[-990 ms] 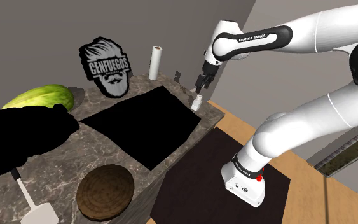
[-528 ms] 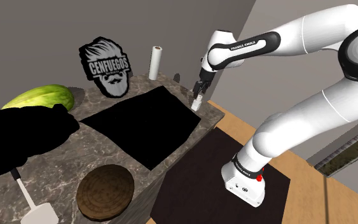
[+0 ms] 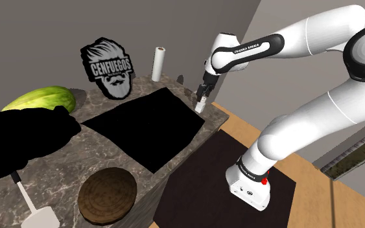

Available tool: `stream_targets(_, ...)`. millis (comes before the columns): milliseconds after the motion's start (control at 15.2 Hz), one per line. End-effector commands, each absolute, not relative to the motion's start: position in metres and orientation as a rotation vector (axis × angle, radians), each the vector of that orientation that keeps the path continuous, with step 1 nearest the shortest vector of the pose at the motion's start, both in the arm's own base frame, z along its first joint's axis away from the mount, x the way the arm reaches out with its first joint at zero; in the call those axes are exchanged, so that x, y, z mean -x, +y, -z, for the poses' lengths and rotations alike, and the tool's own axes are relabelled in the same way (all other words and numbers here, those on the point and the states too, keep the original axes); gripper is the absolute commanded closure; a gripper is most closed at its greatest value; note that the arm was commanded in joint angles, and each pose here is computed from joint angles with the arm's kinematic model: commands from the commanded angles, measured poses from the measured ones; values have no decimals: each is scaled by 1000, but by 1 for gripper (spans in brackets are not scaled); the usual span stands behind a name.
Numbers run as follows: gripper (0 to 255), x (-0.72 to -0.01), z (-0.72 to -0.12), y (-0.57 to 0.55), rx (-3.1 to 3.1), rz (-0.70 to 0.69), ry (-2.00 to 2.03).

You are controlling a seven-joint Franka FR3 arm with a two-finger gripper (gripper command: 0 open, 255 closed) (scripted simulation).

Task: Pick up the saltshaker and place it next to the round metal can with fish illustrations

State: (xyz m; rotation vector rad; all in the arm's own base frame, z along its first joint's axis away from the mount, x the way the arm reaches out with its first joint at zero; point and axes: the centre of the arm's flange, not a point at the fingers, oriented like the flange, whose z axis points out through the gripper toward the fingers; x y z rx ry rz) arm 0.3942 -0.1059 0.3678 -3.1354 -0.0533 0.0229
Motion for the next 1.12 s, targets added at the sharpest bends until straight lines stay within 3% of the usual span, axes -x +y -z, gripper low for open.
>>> stream_targets(0,255,-394,-368,-106,3135,-23,-53)
stream_targets(594,255,-394,-368,-106,3135,-23,-53)
stream_targets(1056,255,-394,-405,-106,3135,-23,-53)
